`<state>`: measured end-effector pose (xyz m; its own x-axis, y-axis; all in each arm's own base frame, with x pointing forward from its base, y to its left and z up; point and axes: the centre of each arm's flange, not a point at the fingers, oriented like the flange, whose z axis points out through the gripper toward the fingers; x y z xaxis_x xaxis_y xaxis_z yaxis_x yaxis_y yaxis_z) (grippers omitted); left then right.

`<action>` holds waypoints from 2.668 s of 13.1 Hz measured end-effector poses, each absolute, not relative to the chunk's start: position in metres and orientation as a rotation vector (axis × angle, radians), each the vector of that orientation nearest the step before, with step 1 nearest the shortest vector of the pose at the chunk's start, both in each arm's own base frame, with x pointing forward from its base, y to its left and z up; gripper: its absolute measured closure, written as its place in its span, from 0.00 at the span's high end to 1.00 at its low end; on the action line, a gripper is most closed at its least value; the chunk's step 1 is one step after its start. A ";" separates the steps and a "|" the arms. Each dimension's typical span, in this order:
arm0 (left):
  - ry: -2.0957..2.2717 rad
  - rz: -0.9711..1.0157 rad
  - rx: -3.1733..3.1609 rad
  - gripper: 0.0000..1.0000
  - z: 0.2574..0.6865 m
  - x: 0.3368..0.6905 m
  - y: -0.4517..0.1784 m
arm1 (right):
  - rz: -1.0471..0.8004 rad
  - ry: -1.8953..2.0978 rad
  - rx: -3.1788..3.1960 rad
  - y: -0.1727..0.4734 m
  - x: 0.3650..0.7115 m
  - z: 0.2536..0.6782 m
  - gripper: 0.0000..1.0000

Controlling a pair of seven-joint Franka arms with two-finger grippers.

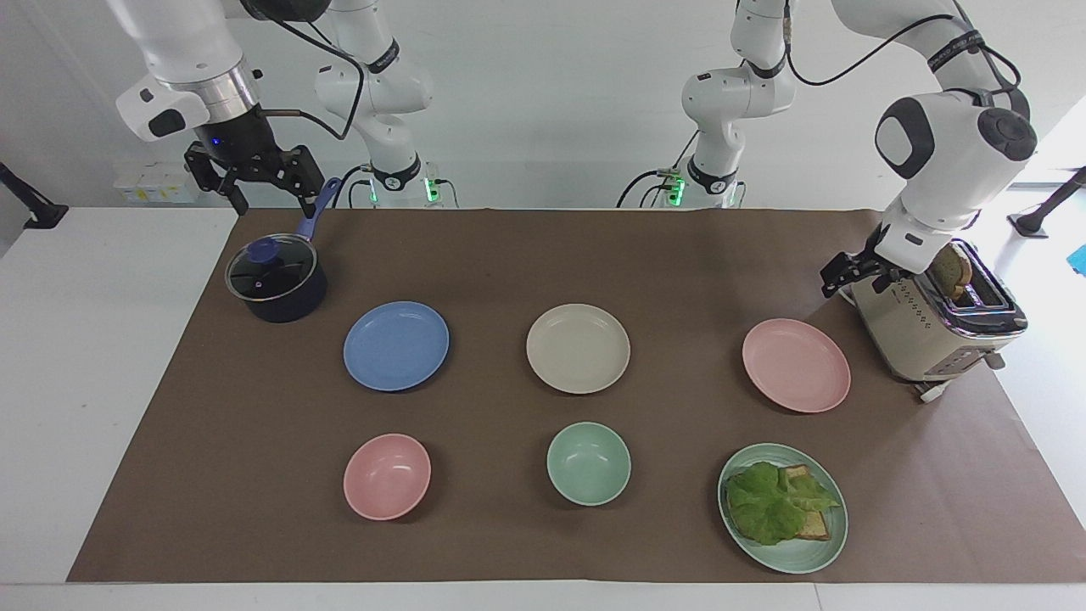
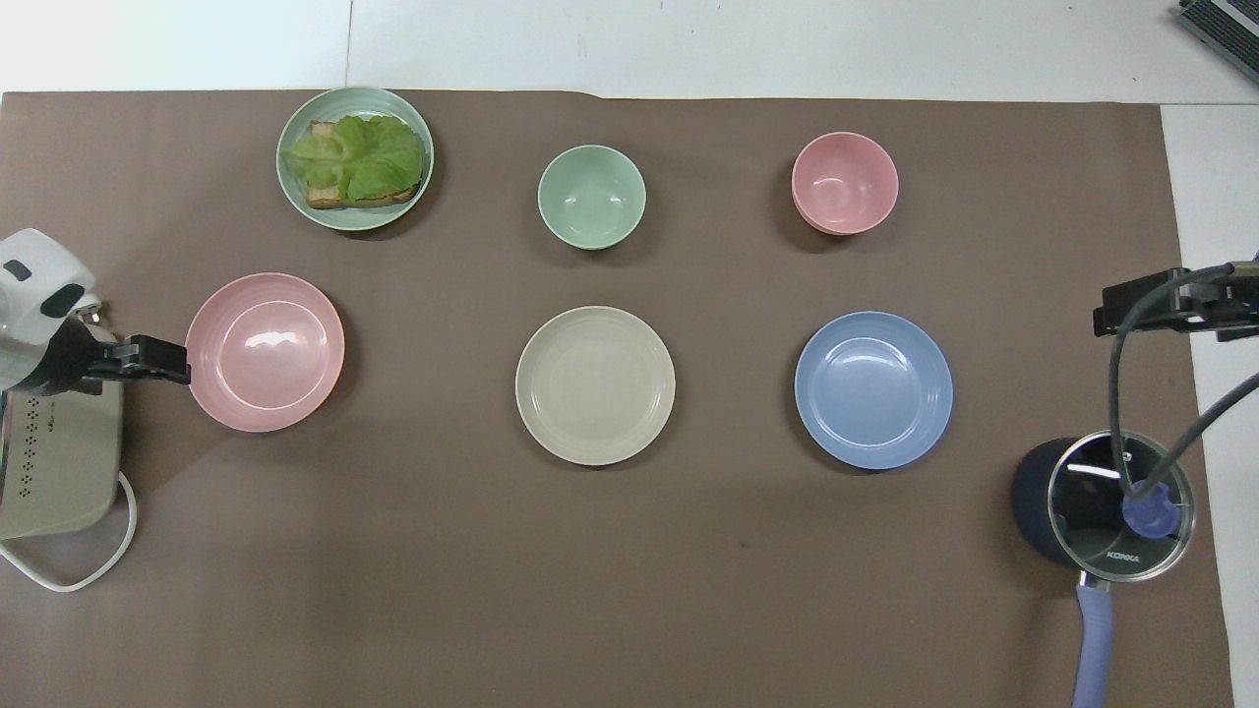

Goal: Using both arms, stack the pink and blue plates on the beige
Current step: 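Reach the left gripper to the rim of the pink plate, then grip the pink plate rim and carry it onto the beige plate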

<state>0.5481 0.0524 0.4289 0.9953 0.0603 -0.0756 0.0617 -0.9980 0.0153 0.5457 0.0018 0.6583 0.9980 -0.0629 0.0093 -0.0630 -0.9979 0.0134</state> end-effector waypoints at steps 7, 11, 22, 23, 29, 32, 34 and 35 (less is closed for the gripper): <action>0.164 -0.170 3.113 1.00 0.306 0.560 0.074 | 0.014 -0.102 3.126 0.001 0.546 0.658 1.00; 0.213 -0.171 3.111 0.52 0.305 0.561 0.071 | 0.014 -0.104 3.126 0.000 0.546 0.658 1.00; 0.227 -0.302 2.956 0.06 0.429 0.595 0.027 | 0.014 -0.114 3.126 -0.004 0.546 0.658 1.00; 0.213 -0.301 2.948 0.06 0.433 0.596 0.009 | 0.013 -0.115 3.126 -0.004 0.546 0.658 1.00; -0.006 -0.324 2.843 0.06 0.427 0.582 -0.139 | 0.008 -0.116 3.126 -0.004 0.546 0.657 1.00; -0.066 -0.305 2.834 0.06 0.405 0.564 -0.196 | -0.002 -0.120 3.125 -0.006 0.546 0.654 1.00; -0.080 -0.285 2.847 0.06 0.387 0.550 -0.228 | -0.006 -0.124 3.125 -0.007 0.546 0.653 1.00; -0.085 -0.271 2.853 0.06 0.378 0.544 -0.239 | -0.007 -0.124 3.125 -0.007 0.546 0.652 1.00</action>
